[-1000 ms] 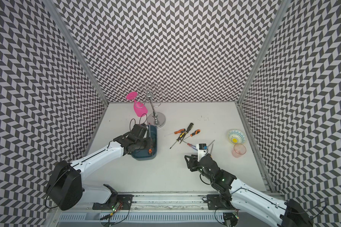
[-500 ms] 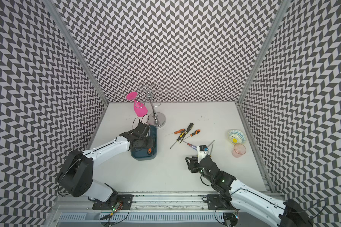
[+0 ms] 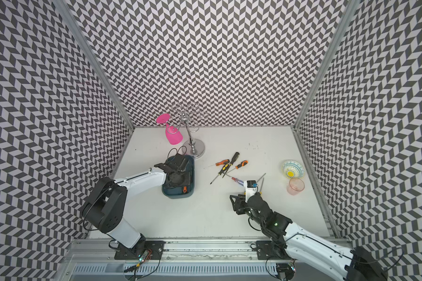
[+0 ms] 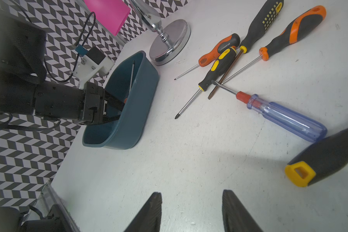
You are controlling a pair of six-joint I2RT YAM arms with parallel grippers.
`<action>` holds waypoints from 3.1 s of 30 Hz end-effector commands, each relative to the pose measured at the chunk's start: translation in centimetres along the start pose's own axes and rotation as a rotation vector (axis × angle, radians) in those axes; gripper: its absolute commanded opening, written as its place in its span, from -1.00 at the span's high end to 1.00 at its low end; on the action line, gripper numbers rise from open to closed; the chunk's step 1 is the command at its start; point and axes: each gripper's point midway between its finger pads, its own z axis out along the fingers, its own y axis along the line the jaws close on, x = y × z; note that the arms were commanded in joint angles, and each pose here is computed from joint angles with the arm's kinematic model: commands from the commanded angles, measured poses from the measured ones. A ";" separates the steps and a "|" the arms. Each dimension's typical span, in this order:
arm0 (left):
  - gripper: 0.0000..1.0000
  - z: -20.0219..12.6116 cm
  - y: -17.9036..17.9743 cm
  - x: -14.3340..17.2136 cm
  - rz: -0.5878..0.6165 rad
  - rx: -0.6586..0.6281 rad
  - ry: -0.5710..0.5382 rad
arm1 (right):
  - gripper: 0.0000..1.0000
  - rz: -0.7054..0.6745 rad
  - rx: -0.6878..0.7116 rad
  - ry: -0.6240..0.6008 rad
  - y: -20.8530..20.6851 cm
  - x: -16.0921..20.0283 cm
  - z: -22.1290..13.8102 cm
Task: Put the screwdriver on the desktop into the storage box
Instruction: Place the screwdriver in the storage box, then pick up the screwdriver from the center of the board.
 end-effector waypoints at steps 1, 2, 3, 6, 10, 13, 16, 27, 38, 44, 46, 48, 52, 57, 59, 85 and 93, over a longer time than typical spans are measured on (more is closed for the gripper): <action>0.46 0.1 -0.1 -1.0 -0.004 -0.006 -0.024 | -0.03 0.015 -0.017 -0.032 0.3 -0.6 0.0; 0.38 0.1 0.0 -1.1 -0.008 -0.008 -0.025 | -0.03 0.016 -0.018 -0.034 0.4 -0.7 0.0; 0.36 0.1 0.0 -1.1 -0.008 -0.006 -0.025 | -0.03 0.017 -0.017 -0.033 0.3 -0.6 0.0; 0.30 0.1 -0.1 -1.1 -0.012 -0.001 -0.027 | -0.03 0.019 -0.016 -0.034 0.3 -0.7 0.0; 0.25 -0.1 -0.2 -1.3 -0.014 0.006 -0.033 | -0.04 0.019 -0.016 -0.036 0.3 -0.7 0.0; 0.25 -0.3 -0.4 -1.4 -0.017 0.017 -0.039 | -0.03 0.018 -0.015 -0.036 0.3 -0.7 0.0; 0.25 -0.5 -0.6 -1.5 -0.017 0.024 -0.042 | -0.04 0.019 -0.015 -0.036 0.3 -0.7 0.0; 0.25 -2.3 -0.9 -2.1 -0.027 0.059 -0.085 | -0.04 0.024 -0.013 -0.026 0.3 -0.5 0.1; 0.24 -5.3 -1.4 -2.8 -0.032 0.117 -0.155 | -0.06 0.027 0.015 -0.003 0.1 -0.3 0.6; 0.23 -7.2 -1.8 -2.7 -0.037 0.186 -0.214 | -0.13 0.020 0.054 0.010 -0.5 -0.2 0.9; 0.21 -8.0 -2.0 -2.7 -0.037 0.217 -0.241 | -0.14 0.018 0.062 0.019 -0.8 0.0 1.0; 0.20 -8.7 -2.2 -2.7 -0.036 0.247 -0.265 | -0.14 0.021 0.045 -0.001 0.3 -1.2 1.0; 0.17 -10.6 -3.2 -2.5 -0.010 0.328 -0.320 | -0.17 0.012 0.056 0.005 0.3 -1.5 1.2; 0.13 -12.5 -4.5 -1.9 0.025 0.431 -0.381 | -0.20 0.003 0.091 0.015 0.0 -2.3 1.7; 0.11 -13.1 -5.2 -1.6 0.037 0.469 -0.399 | -0.20 0.012 0.105 0.024 -0.3 -2.6 1.9; 0.06 -11.9 -14.6 5.0 0.264 0.641 -0.345 | -0.18 0.110 0.362 0.110 -6.9 -5.6 3.3; 0.07 -11.3 -15.6 5.6 0.287 0.629 -0.332 | -0.16 0.140 0.501 0.198 -9.7 -4.8 3.7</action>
